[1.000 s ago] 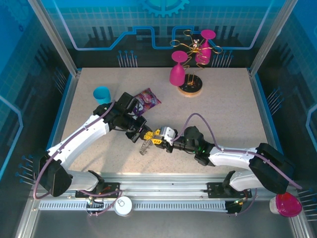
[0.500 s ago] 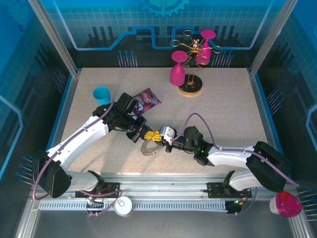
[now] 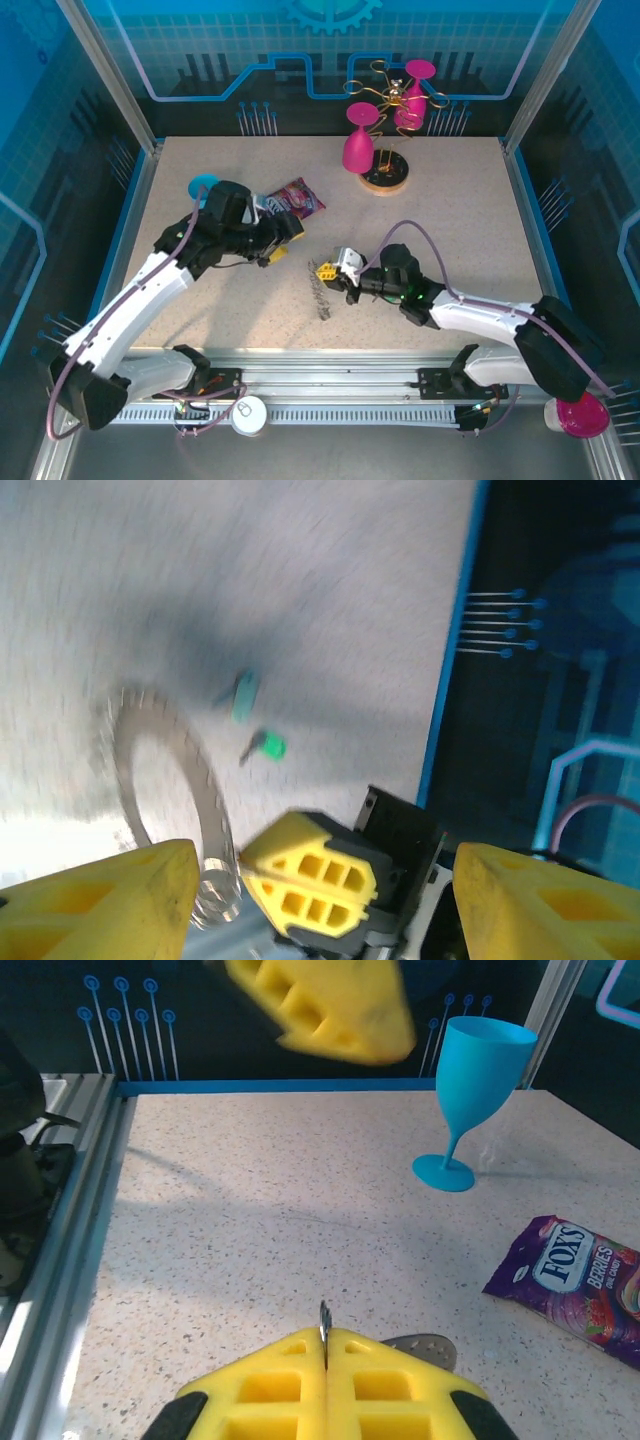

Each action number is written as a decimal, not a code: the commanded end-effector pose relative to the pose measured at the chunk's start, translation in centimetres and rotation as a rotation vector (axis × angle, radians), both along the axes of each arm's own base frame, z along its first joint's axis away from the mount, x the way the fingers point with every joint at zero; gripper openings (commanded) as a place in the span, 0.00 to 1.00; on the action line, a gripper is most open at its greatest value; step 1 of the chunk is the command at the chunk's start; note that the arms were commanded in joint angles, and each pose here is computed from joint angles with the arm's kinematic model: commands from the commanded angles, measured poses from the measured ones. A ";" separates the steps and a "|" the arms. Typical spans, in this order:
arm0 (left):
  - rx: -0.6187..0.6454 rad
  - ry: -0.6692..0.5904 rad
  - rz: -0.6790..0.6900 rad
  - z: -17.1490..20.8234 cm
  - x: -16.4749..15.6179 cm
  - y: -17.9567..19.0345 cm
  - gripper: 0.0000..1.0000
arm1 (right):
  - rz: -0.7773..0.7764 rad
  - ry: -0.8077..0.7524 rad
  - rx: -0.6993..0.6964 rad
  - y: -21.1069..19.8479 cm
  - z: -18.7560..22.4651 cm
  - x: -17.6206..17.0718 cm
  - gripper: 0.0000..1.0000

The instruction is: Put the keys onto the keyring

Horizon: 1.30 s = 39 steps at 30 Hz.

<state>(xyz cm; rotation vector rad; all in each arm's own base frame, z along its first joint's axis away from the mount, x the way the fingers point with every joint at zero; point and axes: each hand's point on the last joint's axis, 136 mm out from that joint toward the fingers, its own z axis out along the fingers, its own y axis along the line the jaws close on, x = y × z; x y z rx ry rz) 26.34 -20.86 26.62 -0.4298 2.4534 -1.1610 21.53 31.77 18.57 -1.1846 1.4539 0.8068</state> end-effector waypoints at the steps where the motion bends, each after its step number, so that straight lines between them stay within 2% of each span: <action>1: 0.250 -0.504 -0.151 2.4 2.1 1.3 0.66 | 0.129 0.061 -0.011 -0.2 2.1 -1.6 0.00; 4: 0.349 -0.785 -0.429 0.7 0.1 -0.1 0.60 | 0.166 0.106 -0.072 -0.6 2.5 -2.1 0.00; 6: 0.383 -0.914 -0.612 -0.9 -1.9 -0.9 0.60 | 0.178 0.111 -0.107 -0.8 3.0 -2.1 0.00; 9: 0.413 -0.981 -0.792 -3.0 -3.7 -1.4 0.60 | 0.196 0.120 -0.159 -0.9 3.6 -2.2 0.00; 14: 0.346 -1.066 -0.968 -4.5 -5.5 -2.9 0.48 | 0.216 0.107 -0.222 -1.0 4.7 -2.1 0.00; 18: 0.351 -1.162 -1.042 -5.7 -6.3 -3.9 0.46 | 0.246 0.114 -0.243 -0.8 5.2 -2.3 0.00; 28: 0.317 -1.196 -1.065 -5.9 -5.9 -5.3 0.34 | 0.264 0.090 -0.332 -0.8 4.8 -2.4 0.00; 36: 0.375 -1.160 -1.095 -6.7 -6.6 -4.3 0.39 | 0.165 0.016 -0.395 -1.7 4.2 -1.0 0.00; 39: 0.384 -1.156 -1.091 -6.6 -6.7 -4.0 0.40 | 0.181 0.020 -0.388 -1.6 4.3 -1.4 0.00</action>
